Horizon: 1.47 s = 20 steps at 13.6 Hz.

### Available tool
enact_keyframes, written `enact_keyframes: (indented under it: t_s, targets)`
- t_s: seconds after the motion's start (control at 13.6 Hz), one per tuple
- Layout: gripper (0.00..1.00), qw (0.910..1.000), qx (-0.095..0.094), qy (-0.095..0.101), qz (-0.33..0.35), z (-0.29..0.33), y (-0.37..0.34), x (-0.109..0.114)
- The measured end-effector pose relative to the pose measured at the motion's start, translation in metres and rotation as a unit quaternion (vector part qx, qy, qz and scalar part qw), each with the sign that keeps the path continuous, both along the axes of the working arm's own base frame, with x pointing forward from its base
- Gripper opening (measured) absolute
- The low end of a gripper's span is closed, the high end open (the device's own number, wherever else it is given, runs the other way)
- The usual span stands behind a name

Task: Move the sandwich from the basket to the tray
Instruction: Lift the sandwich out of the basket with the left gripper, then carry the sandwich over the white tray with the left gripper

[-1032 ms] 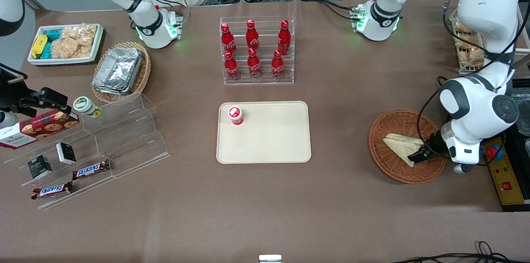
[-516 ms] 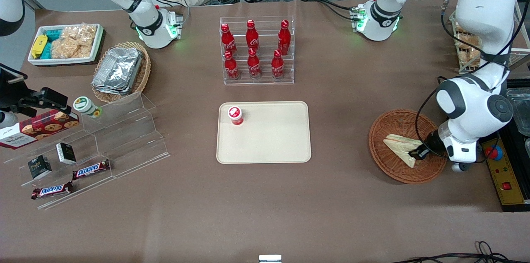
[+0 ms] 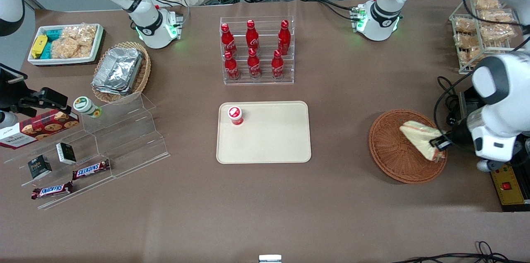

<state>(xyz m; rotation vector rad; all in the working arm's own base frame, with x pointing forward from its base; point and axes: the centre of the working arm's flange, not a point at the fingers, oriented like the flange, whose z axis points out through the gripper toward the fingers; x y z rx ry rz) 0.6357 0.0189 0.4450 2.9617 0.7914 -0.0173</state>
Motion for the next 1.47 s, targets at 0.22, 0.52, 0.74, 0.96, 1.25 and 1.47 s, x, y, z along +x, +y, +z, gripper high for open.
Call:
enact_keyframes:
  t_s: [0.22, 0.52, 0.74, 0.96, 1.25, 1.47]
  targets:
    - [0.16, 0.9986, 0.008, 0.024, -0.047, 0.091, -0.032, -0.015]
    - [0.16, 0.9959, 0.026, 0.027, -0.083, 0.168, -0.121, -0.057]
    - [0.16, 0.9970, 0.026, 0.022, -0.070, 0.188, -0.221, -0.098]
    - [0.15, 0.9983, 0.017, 0.025, -0.050, 0.165, -0.301, -0.118]
    - [0.15, 0.9985, -0.005, 0.033, -0.043, 0.066, -0.364, -0.091]
    - [0.15, 0.9985, -0.004, 0.036, -0.040, -0.025, -0.406, -0.076]
